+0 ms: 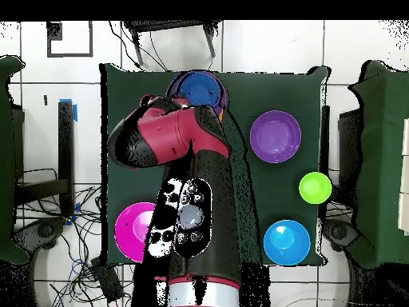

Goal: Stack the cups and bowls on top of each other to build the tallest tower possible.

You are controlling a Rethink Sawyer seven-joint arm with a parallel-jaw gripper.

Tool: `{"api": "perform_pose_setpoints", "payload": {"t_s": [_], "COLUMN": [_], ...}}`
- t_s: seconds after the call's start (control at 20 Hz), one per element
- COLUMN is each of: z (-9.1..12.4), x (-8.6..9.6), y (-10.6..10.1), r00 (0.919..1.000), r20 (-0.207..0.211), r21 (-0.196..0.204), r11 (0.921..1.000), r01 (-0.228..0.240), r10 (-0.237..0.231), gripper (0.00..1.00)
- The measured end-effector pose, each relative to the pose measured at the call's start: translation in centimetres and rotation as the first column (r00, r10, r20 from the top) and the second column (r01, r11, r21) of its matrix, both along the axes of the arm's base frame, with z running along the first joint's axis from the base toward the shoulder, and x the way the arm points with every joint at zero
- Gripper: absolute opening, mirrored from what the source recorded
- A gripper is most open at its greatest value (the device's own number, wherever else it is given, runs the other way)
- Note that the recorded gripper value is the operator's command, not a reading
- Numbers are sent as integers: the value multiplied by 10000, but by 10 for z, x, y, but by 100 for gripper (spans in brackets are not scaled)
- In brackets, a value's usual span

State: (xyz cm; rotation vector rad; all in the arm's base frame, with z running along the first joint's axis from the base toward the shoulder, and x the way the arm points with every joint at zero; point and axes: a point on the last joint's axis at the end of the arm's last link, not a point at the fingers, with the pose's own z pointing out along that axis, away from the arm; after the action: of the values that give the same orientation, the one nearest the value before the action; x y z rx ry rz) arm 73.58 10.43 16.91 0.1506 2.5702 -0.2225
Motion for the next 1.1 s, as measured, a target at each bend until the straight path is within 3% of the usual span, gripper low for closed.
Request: {"api": "perform_pose_setpoints", "payload": {"t_s": [0.35, 1.1], "z": [-4, -3], "x": [-8, -6], "y": [-3, -10], "r00": [9999, 9999], "r20": [-160, 139], "r21": [36, 197], "r11": [10000, 9998], "r01": [44, 42], "r10": [-43, -44], "gripper": [0, 0]}}
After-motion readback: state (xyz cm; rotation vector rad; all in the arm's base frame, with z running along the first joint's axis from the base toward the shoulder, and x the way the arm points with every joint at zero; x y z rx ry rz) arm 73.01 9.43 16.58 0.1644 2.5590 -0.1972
